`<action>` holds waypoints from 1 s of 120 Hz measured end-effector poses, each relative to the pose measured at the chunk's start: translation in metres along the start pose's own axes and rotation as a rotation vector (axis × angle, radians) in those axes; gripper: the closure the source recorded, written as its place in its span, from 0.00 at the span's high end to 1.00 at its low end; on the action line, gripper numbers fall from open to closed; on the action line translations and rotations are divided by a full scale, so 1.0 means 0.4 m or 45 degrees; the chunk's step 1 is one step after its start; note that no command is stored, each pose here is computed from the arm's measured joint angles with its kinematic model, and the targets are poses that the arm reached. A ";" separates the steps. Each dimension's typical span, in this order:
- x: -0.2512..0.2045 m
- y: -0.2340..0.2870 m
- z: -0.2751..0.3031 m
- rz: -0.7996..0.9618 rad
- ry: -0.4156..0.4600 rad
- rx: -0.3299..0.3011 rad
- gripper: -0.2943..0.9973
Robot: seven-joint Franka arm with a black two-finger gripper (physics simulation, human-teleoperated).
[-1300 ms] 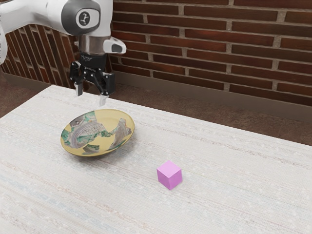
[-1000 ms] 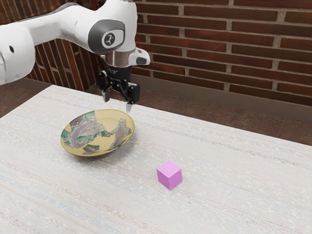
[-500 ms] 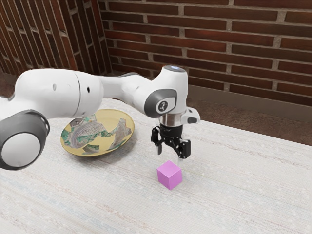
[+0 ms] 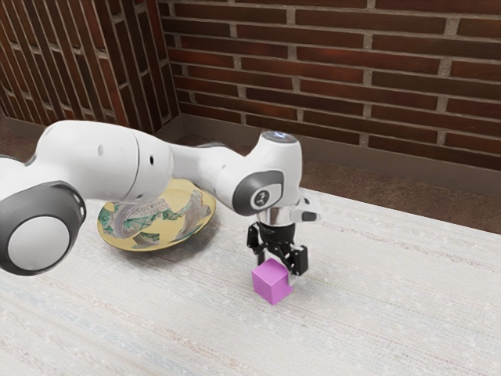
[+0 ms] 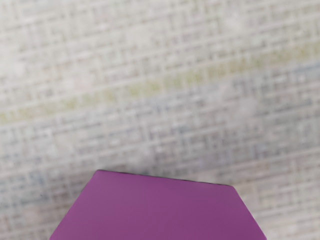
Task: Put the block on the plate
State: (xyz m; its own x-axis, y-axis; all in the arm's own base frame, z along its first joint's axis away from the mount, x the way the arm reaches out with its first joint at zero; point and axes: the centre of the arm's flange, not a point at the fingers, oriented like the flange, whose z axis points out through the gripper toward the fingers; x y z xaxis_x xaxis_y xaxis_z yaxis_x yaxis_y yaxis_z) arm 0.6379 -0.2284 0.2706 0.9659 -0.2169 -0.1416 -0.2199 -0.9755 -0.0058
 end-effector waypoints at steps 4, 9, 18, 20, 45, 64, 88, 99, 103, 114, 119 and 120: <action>-0.004 -0.001 0.008 0.000 -0.004 -0.003 0.77; -0.011 -0.001 0.017 0.000 -0.008 -0.008 0.77; -0.019 0.000 0.025 0.001 -0.006 -0.015 0.77; -0.020 0.000 0.026 0.001 -0.006 -0.016 0.77; -0.030 -0.002 0.024 -0.002 0.005 -0.034 0.71; -0.034 -0.003 0.021 -0.003 0.010 -0.041 0.60; -0.036 -0.013 0.008 -0.010 0.022 -0.035 0.55; -0.037 -0.011 -0.029 -0.009 0.052 -0.029 0.54; -0.039 -0.025 -0.065 -0.019 0.079 -0.025 0.53; -0.049 -0.119 -0.177 -0.091 0.155 -0.015 0.50; -0.060 -0.181 -0.233 -0.138 0.186 -0.013 0.50; -0.063 -0.194 -0.244 -0.148 0.191 -0.013 0.50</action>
State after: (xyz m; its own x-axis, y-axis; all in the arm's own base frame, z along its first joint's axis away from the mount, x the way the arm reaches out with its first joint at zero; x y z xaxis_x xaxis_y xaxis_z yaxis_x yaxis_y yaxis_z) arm 0.6439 -0.1507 0.3713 0.9944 -0.1050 0.0089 -0.1050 -0.9945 -0.0033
